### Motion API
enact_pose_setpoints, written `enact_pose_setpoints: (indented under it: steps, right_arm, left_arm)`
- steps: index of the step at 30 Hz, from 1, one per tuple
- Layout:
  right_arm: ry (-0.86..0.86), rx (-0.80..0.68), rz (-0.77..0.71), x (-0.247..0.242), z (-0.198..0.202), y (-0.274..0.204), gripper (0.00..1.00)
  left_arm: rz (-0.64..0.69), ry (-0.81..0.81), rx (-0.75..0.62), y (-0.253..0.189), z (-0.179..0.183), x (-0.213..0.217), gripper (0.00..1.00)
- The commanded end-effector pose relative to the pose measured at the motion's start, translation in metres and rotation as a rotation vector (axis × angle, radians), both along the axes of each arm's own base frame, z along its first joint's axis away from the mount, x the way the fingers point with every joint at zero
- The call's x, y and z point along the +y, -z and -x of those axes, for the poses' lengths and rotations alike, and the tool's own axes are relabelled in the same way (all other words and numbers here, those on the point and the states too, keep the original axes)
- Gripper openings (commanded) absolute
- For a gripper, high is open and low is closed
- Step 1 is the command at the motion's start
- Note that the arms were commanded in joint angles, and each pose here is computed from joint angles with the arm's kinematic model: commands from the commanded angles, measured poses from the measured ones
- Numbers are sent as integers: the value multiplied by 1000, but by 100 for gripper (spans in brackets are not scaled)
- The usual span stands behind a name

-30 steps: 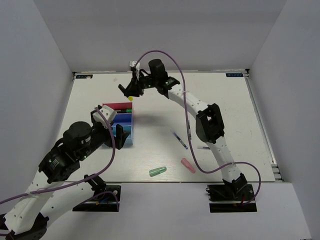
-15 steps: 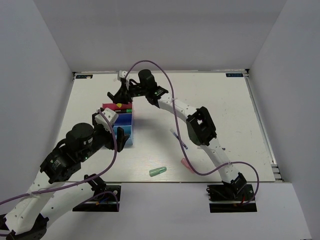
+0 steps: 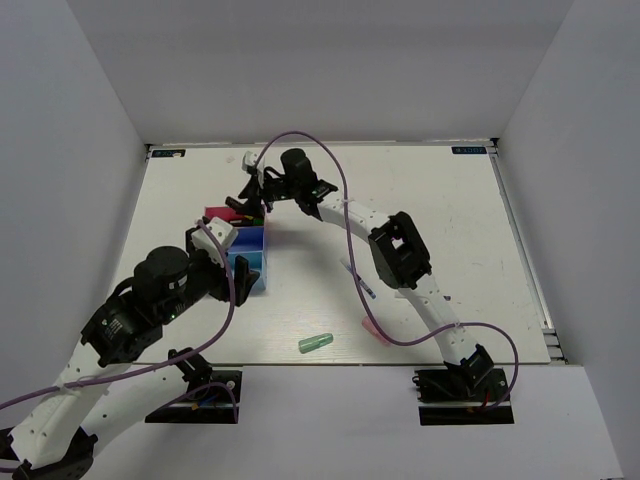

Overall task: Sort the stationery into containers
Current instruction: Place the stationery in the storage box, then pick up the stationery from the corner of the board.

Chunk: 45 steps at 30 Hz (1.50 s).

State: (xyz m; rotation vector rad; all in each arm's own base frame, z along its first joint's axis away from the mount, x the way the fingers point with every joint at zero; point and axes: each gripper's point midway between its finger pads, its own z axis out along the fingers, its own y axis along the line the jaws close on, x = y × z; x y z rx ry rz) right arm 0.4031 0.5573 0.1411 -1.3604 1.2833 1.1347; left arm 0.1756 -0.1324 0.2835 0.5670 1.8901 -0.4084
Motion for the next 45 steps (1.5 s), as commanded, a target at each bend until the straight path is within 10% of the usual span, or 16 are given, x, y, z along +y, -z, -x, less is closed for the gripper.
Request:
enact_pose_setpoints:
  steps: [1, 5, 8, 10, 12, 17, 19, 22, 24, 26, 28, 45]
  right_arm:
    - [-7, -61, -49, -1, 1, -26, 60]
    - [5, -80, -91, -4, 3, -60, 65]
    - [64, -65, -115, -14, -3, -90, 57]
    - [229, -38, -86, -32, -24, -106, 9]
    - [437, 3, 9, -66, -41, -125, 0]
    - [648, 137, 342, -169, -26, -112, 2]
    - [649, 232, 531, -221, 4, -87, 65]
    - [693, 361, 750, -285, 31, -45, 88]
    - [718, 512, 878, -319, 57, -12, 76]
    - [716, 669, 880, -350, 76, -1, 33]
    - [736, 756, 798, -372, 87, -3, 25]
    - [734, 902, 557, -398, 132, 14, 32]
  left_arm:
    - [-9, 21, 32, 7, 3, -4, 89]
    - [-12, 42, 58, 8, 3, -10, 84]
    - [-15, 90, 97, 7, 8, -18, 53]
    - [-28, 158, 161, 13, 12, -33, 14]
    - [-44, 217, 214, 15, 21, -39, 0]
    - [-138, 386, 400, 58, 37, -72, 0]
    - [-224, 415, 450, 83, 40, -85, 10]
    - [-435, 290, 543, 134, 35, -82, 25]
    - [-554, 283, 569, 155, 40, -92, 30]
    - [-589, 319, 572, 166, 48, -102, 46]
    - [-646, 399, 569, 186, 63, -116, 53]
    - [-680, 468, 537, 252, 64, -160, 64]
